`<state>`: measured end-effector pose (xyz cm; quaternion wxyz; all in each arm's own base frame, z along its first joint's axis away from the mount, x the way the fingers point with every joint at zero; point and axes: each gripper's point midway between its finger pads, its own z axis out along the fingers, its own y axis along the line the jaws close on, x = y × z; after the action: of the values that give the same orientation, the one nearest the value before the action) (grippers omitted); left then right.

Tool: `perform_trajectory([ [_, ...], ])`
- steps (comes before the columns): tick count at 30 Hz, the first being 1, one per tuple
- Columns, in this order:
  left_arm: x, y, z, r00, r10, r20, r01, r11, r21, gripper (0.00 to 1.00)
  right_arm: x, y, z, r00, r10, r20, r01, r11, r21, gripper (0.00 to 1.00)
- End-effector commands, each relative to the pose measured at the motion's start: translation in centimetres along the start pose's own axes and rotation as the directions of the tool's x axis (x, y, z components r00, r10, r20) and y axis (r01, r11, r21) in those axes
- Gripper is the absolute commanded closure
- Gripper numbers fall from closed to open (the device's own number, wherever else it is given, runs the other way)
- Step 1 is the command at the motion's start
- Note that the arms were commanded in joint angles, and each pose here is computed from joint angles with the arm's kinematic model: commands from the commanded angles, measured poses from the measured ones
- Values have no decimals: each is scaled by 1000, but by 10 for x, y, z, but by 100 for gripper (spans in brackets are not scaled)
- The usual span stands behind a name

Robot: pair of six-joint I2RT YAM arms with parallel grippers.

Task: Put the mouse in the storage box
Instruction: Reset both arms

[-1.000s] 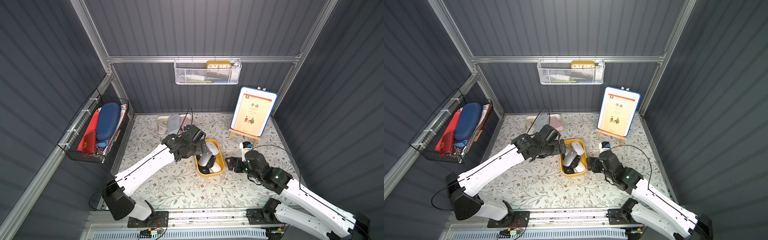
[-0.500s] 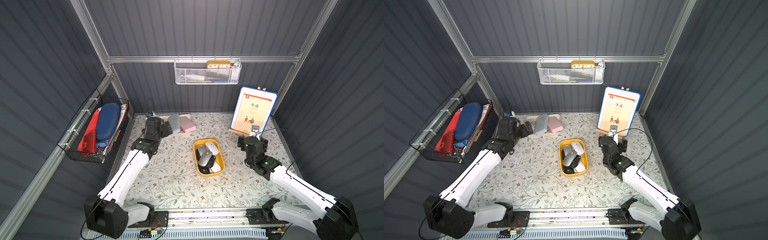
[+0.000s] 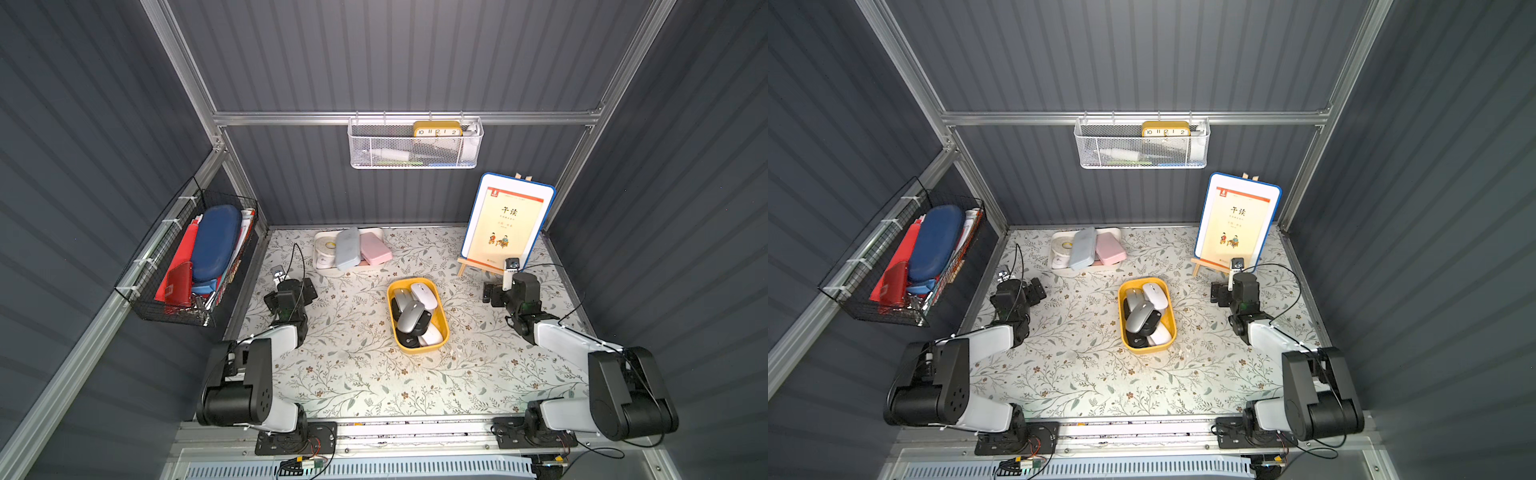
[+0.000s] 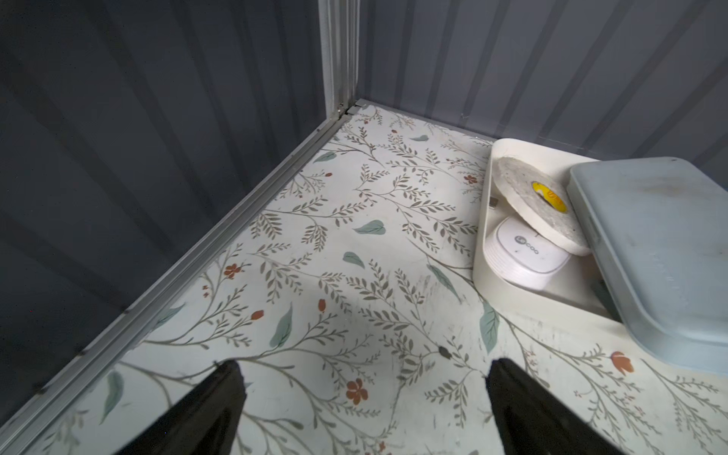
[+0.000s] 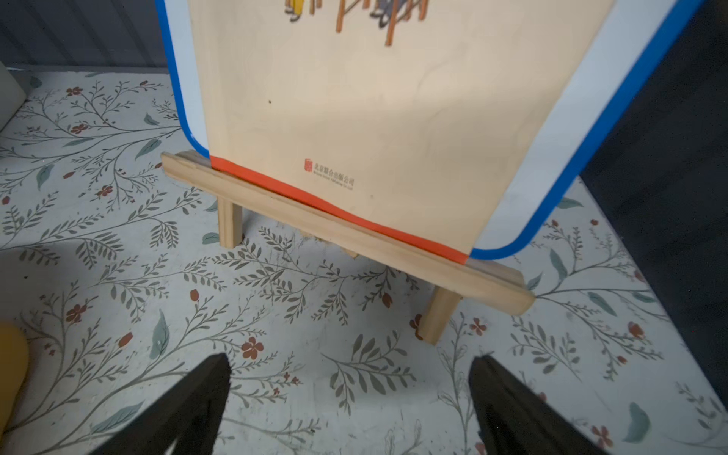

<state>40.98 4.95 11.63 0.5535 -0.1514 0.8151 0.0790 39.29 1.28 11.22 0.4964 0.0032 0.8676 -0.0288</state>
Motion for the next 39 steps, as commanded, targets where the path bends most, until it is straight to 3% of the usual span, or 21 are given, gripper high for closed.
perform_trajectory([
  [1, -41, -14, 4, 990, 30, 135, -39, 997, 62, 1, -13, 7, 1, 999, 2, 47, 1, 999, -54, 1],
  [4, -22, -17, 4, 992, 49, 115, -59, 994, 91, 1, -15, -4, -2, 998, 10, 70, -9, 1000, -21, 1],
  [7, -7, -8, 4, 982, 22, 190, -35, 997, 65, 1, -13, -29, 2, 986, 143, 90, -143, 990, 2, 1],
  [10, -4, -1, -3, 964, -1, 267, -13, 999, 52, 1, -7, -30, 11, 984, 161, 82, -160, 987, -20, 1],
  [12, 2, -5, 3, 979, 3, 205, -18, 997, 75, 1, 2, -26, 15, 984, 163, 66, -160, 986, -43, 1],
  [19, 4, -9, 15, 987, 13, 158, -31, 993, 116, 1, 11, 0, 7, 967, 110, 230, -65, 979, -195, 1],
  [25, 4, 0, 22, 992, -25, 128, 9, 992, 127, 1, 15, -2, 10, 981, 99, 169, -68, 982, -177, 1],
  [39, 4, 1, 21, 991, -26, 129, 10, 992, 123, 1, 14, -5, 11, 978, 115, 173, -87, 983, -164, 1],
])
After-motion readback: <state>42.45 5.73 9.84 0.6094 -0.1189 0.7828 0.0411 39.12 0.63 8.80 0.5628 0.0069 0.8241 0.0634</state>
